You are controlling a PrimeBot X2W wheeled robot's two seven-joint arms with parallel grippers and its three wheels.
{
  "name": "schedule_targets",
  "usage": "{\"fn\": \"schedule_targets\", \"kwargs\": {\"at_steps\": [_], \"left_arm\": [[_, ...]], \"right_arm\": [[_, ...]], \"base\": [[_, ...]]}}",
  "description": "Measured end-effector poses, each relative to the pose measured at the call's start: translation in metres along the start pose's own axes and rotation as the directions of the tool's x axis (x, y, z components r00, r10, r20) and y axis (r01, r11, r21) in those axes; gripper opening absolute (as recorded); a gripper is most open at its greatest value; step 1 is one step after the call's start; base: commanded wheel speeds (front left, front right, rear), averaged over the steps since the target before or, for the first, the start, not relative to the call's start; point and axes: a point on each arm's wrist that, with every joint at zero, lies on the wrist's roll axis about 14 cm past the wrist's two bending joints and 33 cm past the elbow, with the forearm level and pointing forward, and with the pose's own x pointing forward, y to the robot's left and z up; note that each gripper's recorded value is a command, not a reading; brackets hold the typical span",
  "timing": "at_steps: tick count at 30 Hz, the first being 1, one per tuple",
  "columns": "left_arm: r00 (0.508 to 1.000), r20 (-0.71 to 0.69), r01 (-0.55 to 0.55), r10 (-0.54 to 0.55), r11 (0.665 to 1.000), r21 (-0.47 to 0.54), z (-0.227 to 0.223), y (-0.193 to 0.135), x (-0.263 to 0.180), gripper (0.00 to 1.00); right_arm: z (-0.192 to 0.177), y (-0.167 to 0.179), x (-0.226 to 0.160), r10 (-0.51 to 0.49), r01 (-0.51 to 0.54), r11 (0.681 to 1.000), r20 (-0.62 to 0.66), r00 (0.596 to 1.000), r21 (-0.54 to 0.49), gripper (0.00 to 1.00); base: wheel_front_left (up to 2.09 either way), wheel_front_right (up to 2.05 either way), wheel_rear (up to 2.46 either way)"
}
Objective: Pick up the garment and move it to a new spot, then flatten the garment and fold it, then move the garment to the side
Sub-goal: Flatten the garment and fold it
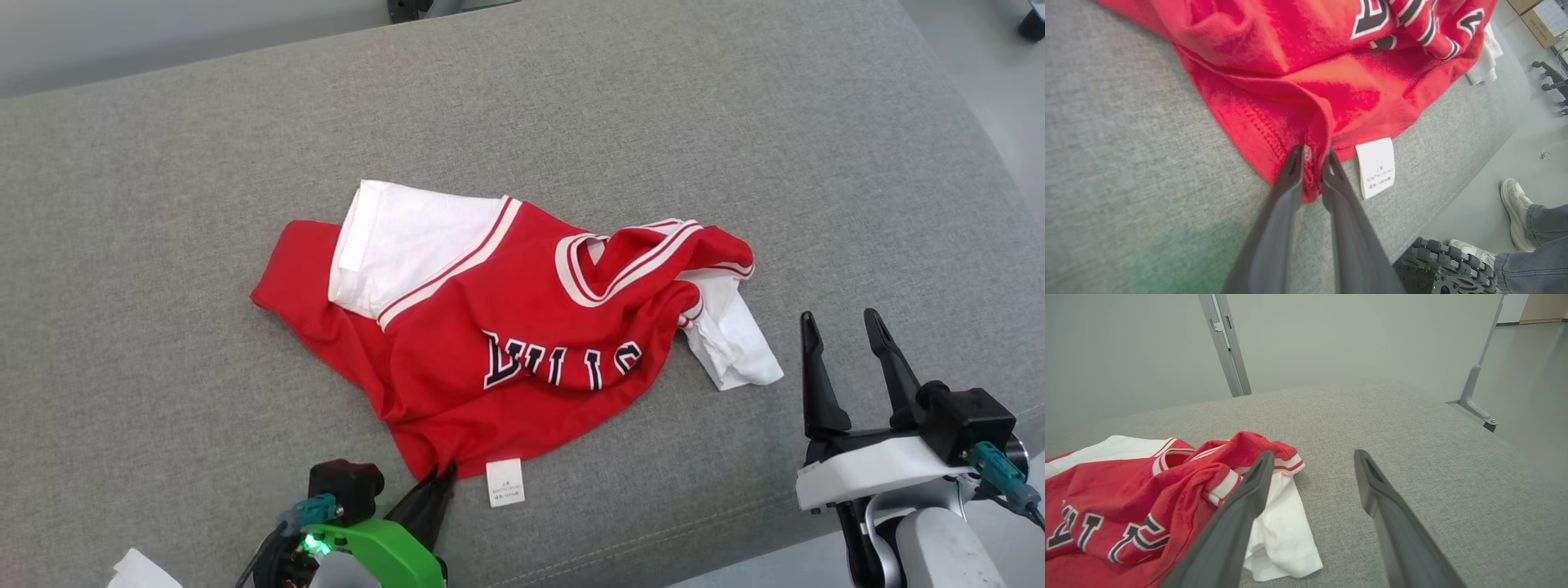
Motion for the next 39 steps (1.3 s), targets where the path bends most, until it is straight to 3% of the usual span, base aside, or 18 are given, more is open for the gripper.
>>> {"fn": "schedule_targets", "kwargs": {"at_steps": [11,17,19,20,21,29,35,39], "left_arm": [[0.994,0.003,-0.112,0.112,0.991,0.069,0.020,0.053,-0.048,0.00],[0.986,-0.011,-0.165,0.165,0.986,0.039,0.017,0.067,-0.072,0.00],[0.984,-0.012,-0.175,0.176,0.984,0.031,0.014,0.068,-0.076,0.21],[0.983,-0.014,-0.182,0.183,0.983,0.021,0.012,0.069,-0.078,0.46],[0.982,-0.011,-0.189,0.189,0.982,-0.002,0.011,0.070,-0.079,1.00],[0.967,0.059,-0.241,0.247,0.966,-0.096,0.010,0.078,-0.090,1.00],[0.900,0.267,-0.321,0.343,0.939,-0.124,0.039,0.094,-0.113,1.00],[0.851,0.375,-0.370,0.368,0.926,-0.070,0.056,0.102,-0.129,1.00]], "right_arm": [[-0.001,0.010,0.001,0.031,-0.031,0.999,0.000,1.000,0.012,1.00],[-0.003,0.019,0.002,0.057,-0.057,0.998,-0.002,0.998,0.018,1.00],[-0.004,0.021,0.002,0.064,-0.064,0.998,-0.007,0.998,0.017,1.00],[-0.005,0.022,0.002,0.066,-0.066,0.998,-0.009,0.998,0.017,1.00],[-0.005,0.023,0.002,0.070,-0.069,0.997,-0.010,0.998,0.016,1.00],[-0.004,0.029,0.004,0.089,-0.089,0.996,-0.005,0.996,0.008,1.00],[0.006,0.030,0.001,0.097,-0.096,0.995,0.025,0.995,-0.016,1.00],[0.016,0.027,0.002,0.094,-0.091,0.995,0.055,0.994,-0.051,1.00]], "base": [[0.00,0.00,0.00],[0.00,0.00,0.00],[0.00,0.00,0.00],[0.00,0.00,0.00],[0.00,0.00,0.00],[0.00,0.00,0.00],[0.00,0.00,0.00],[0.00,0.00,0.00]]}}
